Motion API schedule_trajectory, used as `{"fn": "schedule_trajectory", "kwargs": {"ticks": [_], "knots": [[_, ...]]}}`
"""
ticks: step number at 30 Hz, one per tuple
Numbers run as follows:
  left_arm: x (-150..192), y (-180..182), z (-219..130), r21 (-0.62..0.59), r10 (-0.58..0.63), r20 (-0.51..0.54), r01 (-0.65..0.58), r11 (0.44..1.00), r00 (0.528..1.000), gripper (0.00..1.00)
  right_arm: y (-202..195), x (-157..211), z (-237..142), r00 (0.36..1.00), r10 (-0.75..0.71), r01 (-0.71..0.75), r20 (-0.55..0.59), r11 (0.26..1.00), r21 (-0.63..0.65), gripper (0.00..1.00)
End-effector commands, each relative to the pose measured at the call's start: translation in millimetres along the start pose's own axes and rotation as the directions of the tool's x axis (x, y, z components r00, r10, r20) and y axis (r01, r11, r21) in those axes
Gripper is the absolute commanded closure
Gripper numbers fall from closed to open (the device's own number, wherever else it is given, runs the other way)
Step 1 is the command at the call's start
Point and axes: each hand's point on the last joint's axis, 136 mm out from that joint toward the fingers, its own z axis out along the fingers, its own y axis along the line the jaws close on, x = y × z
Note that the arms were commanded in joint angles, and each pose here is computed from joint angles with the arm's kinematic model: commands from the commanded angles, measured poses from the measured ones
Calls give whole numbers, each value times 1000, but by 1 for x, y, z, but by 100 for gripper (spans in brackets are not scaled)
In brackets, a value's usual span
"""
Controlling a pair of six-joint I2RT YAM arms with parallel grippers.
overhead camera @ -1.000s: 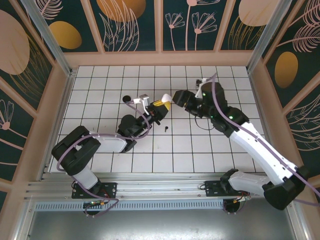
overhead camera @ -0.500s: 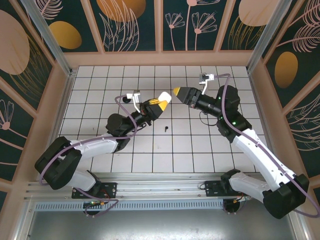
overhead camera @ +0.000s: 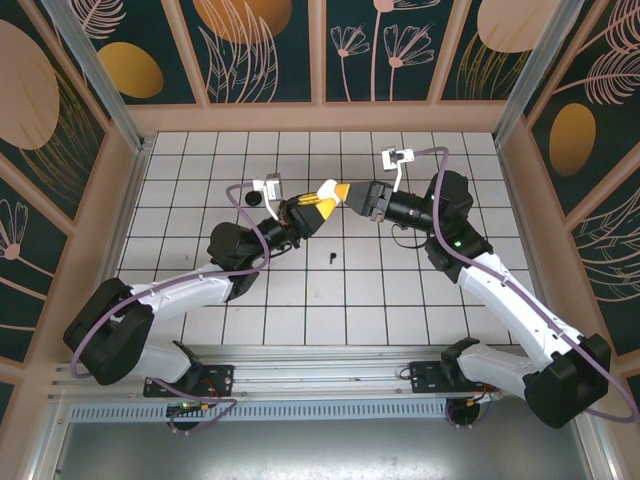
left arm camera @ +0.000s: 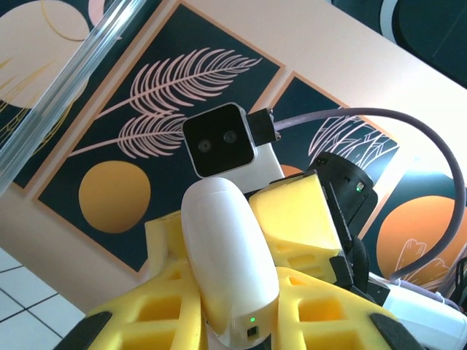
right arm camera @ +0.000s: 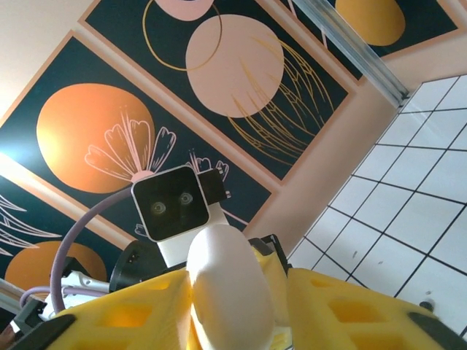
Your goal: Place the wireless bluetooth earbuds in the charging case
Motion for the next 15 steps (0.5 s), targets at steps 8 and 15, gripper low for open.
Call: {"fn": "schedule_trajectory", "kwargs": {"ticks": [8, 15], "knots": [[-9, -17, 4, 44, 12, -8, -12, 999, 1000, 81, 10, 10, 12, 996, -48, 40, -80, 994, -100, 83], [-9, -5, -4, -49, 25, -30, -26, 998, 999, 54, 4, 4, 12, 986, -147, 145, -84, 989, -30, 95]]}}
